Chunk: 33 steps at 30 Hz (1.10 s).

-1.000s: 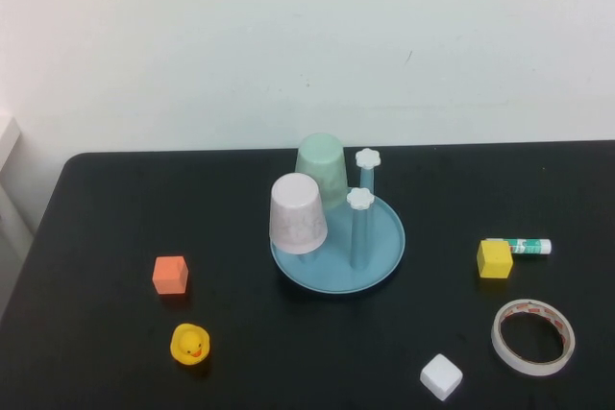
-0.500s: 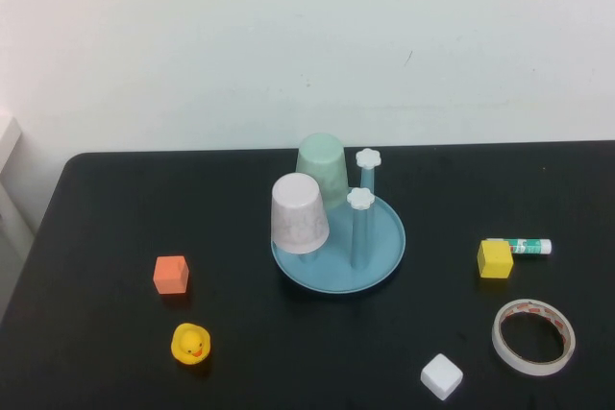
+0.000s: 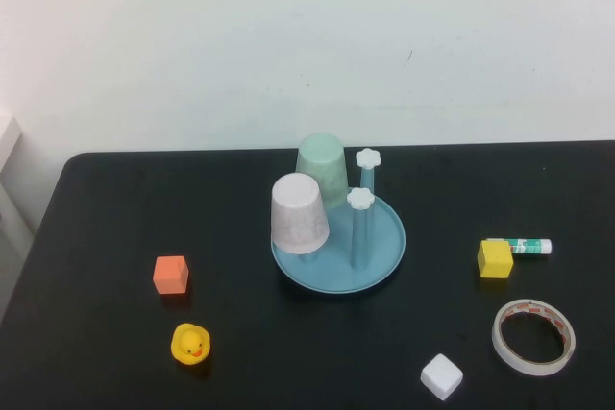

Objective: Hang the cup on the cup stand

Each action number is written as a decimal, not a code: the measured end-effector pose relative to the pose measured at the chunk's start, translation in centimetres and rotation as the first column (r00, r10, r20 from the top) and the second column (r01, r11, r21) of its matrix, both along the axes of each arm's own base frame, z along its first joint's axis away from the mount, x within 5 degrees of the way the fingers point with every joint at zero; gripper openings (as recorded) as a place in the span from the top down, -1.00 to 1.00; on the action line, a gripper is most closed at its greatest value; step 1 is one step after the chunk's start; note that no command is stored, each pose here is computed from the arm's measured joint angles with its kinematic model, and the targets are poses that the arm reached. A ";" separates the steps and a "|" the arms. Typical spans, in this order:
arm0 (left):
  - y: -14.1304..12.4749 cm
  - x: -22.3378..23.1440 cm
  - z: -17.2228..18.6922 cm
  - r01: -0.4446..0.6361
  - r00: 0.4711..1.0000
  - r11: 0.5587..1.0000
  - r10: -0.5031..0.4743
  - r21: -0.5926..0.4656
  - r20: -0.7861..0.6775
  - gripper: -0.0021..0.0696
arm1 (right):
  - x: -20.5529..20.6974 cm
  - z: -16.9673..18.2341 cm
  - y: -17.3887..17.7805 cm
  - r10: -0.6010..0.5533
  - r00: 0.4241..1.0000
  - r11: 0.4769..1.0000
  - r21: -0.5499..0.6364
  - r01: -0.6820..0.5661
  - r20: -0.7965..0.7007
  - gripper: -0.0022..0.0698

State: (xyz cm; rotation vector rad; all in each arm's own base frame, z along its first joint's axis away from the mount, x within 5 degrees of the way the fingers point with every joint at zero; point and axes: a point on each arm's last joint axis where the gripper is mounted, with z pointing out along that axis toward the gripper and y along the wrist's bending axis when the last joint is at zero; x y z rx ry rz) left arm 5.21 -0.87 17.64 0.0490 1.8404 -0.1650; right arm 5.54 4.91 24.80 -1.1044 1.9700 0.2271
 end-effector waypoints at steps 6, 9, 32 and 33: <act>0.0 0.0 0.0 0.000 1.000 1.000 0.000 0.000 -0.002 0.95 | 0.0 0.0 0.0 0.000 1.000 1.000 0.000 0.000 0.000 0.94; 0.0 0.0 0.0 0.000 1.000 1.000 0.000 0.000 -0.002 0.95 | 0.0 0.0 0.0 0.000 1.000 1.000 0.000 0.000 0.000 0.94; 0.0 0.0 0.0 0.000 1.000 1.000 0.000 0.000 -0.002 0.95 | -0.5 -4.8 -4.9 -0.693 0.690 0.716 0.312 0.624 0.211 0.94; 0.0 0.0 0.0 0.000 1.000 1.000 0.000 0.000 -0.002 0.95 | -0.5 -5.3 -5.1 -0.719 0.664 0.691 0.316 0.650 0.206 0.94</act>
